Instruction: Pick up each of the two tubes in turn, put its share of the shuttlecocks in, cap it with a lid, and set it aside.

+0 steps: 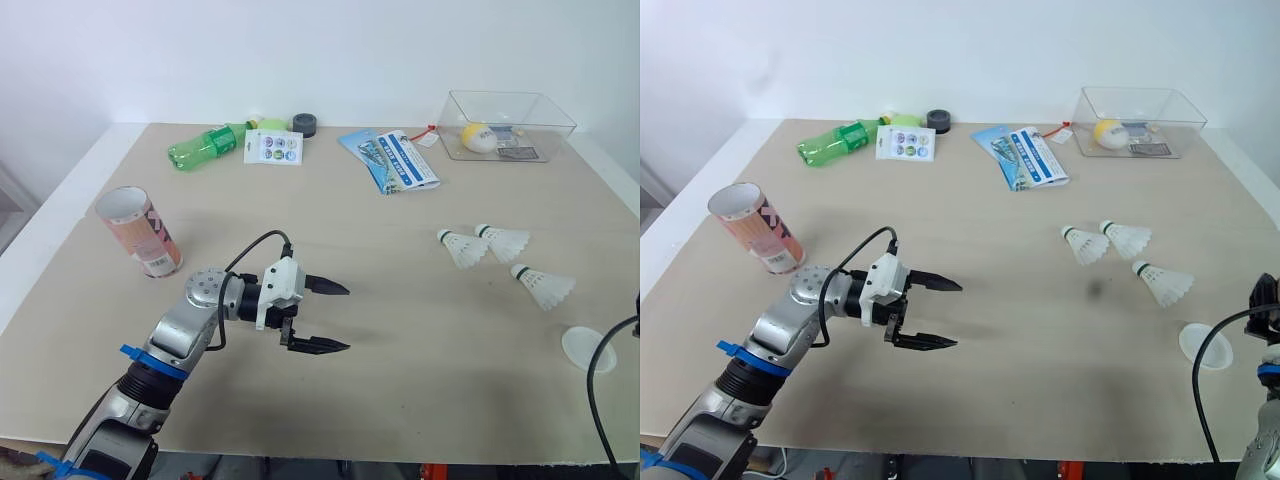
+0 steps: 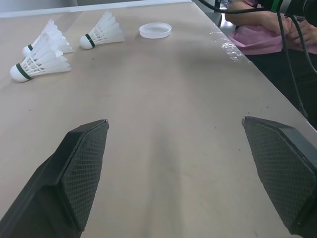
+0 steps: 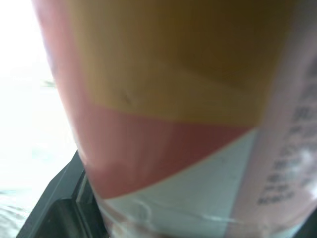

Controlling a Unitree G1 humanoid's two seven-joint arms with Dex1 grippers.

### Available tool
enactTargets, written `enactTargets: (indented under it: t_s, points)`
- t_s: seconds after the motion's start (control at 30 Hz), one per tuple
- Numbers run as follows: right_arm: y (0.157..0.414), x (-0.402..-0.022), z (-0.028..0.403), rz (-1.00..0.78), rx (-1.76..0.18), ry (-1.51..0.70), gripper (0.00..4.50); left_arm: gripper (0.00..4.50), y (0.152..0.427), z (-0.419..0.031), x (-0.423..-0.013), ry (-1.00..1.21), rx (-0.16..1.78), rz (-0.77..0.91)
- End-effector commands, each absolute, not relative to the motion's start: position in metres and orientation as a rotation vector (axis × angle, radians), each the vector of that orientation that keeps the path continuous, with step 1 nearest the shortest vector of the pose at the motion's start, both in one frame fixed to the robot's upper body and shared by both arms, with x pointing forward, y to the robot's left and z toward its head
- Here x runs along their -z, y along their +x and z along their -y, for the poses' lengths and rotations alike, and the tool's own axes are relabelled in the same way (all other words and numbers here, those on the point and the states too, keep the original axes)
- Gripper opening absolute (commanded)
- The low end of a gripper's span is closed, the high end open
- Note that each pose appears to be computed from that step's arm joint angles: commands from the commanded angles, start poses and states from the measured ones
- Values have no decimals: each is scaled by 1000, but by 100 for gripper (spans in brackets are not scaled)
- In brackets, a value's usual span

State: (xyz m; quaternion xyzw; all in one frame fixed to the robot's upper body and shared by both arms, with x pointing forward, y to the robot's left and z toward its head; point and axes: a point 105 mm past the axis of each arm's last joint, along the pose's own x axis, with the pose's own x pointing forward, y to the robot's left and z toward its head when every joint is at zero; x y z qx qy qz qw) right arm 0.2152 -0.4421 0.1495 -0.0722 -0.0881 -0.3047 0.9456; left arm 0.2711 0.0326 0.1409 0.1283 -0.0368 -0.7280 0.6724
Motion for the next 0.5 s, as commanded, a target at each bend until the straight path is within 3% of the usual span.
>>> enactTargets:
  t_s: [0.03,0.47,0.5]
  points:
    - [206,-135,456,167,731,-94,370,450,270,-33,-152,312,1638,123]
    - [216,-103,469,82,789,-4,370,450,266,-31,-151,298,1628,117]
    - [216,-102,470,75,788,3,439,450,265,-31,-150,298,1628,115]
